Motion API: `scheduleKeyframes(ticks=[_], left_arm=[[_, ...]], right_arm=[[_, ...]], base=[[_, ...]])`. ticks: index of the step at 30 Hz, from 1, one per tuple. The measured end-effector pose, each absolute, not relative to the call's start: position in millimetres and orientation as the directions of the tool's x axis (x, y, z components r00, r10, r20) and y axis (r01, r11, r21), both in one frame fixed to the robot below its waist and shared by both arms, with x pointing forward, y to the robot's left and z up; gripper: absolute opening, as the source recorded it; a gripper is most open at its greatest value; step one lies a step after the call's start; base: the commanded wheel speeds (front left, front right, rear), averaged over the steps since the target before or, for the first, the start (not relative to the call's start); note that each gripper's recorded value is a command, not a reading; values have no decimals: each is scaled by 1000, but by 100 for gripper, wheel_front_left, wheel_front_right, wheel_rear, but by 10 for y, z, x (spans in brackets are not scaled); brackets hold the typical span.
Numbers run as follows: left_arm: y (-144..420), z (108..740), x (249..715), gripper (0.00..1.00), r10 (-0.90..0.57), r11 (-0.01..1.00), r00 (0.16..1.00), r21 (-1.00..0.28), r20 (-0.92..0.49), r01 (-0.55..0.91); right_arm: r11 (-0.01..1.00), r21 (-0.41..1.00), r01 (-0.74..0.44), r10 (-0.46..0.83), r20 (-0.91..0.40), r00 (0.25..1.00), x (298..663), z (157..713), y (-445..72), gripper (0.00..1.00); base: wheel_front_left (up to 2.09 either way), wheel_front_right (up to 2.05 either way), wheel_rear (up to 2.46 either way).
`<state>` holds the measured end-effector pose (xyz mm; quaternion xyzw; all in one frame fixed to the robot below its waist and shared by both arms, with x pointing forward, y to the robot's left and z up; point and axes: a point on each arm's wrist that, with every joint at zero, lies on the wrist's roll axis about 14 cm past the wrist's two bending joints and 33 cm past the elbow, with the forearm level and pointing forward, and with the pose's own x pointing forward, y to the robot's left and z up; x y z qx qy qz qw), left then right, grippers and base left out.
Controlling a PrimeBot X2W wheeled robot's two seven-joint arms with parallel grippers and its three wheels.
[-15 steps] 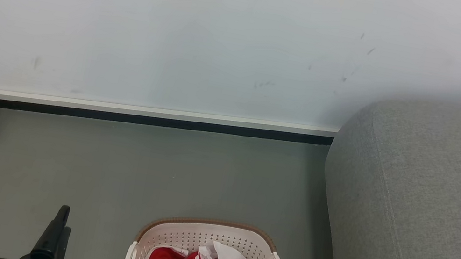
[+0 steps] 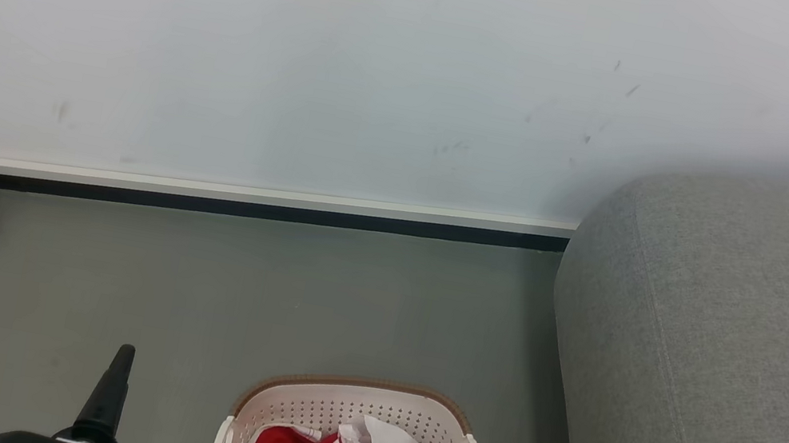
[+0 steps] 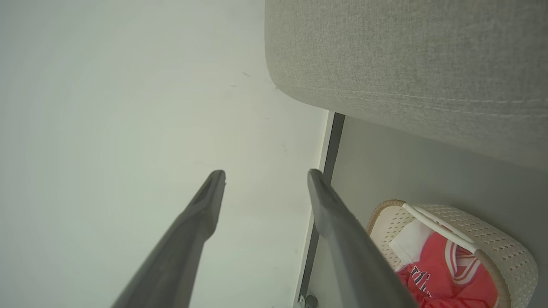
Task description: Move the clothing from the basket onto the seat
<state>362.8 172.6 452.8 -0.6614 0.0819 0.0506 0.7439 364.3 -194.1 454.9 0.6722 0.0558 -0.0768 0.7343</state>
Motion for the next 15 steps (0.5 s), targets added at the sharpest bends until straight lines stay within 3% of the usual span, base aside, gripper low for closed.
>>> scheduleKeyframes(ticks=[15], left_arm=[[1613,4639,3670,100,-46,397,983,-906,-178,-145]], right_arm=[[372,915,157,-8,-166,986,3681,4675,-1776,100]], base=[[0,0,0]])
